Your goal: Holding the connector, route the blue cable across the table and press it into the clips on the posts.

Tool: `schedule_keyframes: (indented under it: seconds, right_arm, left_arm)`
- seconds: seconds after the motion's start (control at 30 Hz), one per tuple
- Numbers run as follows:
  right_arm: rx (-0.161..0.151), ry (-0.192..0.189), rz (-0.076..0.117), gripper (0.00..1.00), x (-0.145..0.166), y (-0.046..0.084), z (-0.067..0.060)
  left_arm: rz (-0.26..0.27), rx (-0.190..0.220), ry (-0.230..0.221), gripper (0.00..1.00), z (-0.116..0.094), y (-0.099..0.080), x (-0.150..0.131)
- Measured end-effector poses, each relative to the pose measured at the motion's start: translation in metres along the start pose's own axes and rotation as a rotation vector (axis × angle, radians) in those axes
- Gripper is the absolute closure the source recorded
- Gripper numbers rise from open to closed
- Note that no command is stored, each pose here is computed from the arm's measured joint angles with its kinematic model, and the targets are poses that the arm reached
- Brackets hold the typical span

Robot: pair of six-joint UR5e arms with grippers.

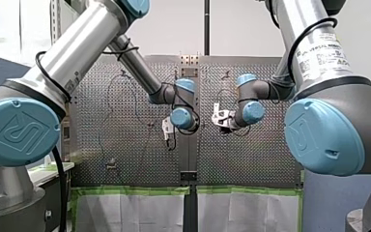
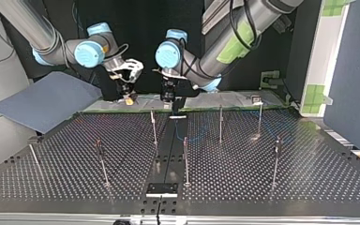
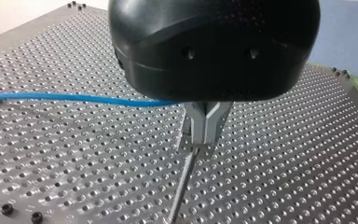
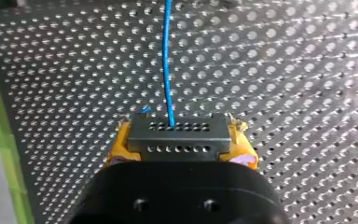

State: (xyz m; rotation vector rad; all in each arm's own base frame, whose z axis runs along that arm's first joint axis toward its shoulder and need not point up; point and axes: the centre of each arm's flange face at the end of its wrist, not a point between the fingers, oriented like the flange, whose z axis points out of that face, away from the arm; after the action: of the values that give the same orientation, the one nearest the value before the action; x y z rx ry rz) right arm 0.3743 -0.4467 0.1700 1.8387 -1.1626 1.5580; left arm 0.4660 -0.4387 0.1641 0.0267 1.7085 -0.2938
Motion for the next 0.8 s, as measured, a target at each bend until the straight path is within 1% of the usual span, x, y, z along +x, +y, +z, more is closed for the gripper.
schedule_keyframes:
  seconds: [0.13,0.33,0.5,0.6,0.8]
  right_arm:
    - [0.02,0.013,0.006,1.0,0.008,0.004,0.005]
    - [0.025,0.022,0.015,1.0,0.014,0.013,0.007]
    - [0.03,0.028,0.025,1.0,0.017,0.02,0.009]
    - [0.027,0.033,0.033,1.0,0.019,0.026,0.01]
    - [0.019,0.037,0.044,1.0,0.021,0.037,0.012]
  left_arm:
    - [-0.001,-0.004,0.001,1.0,0.008,0.004,0.009]
    - [0.0,-0.001,0.013,1.0,0.022,0.006,0.019]
    - [-0.017,0.011,-0.005,1.0,0.032,0.002,0.011]
    - [-0.025,0.018,-0.012,1.0,0.037,0.0,0.006]
    - [-0.037,0.035,-0.009,1.0,0.042,0.002,0.002]
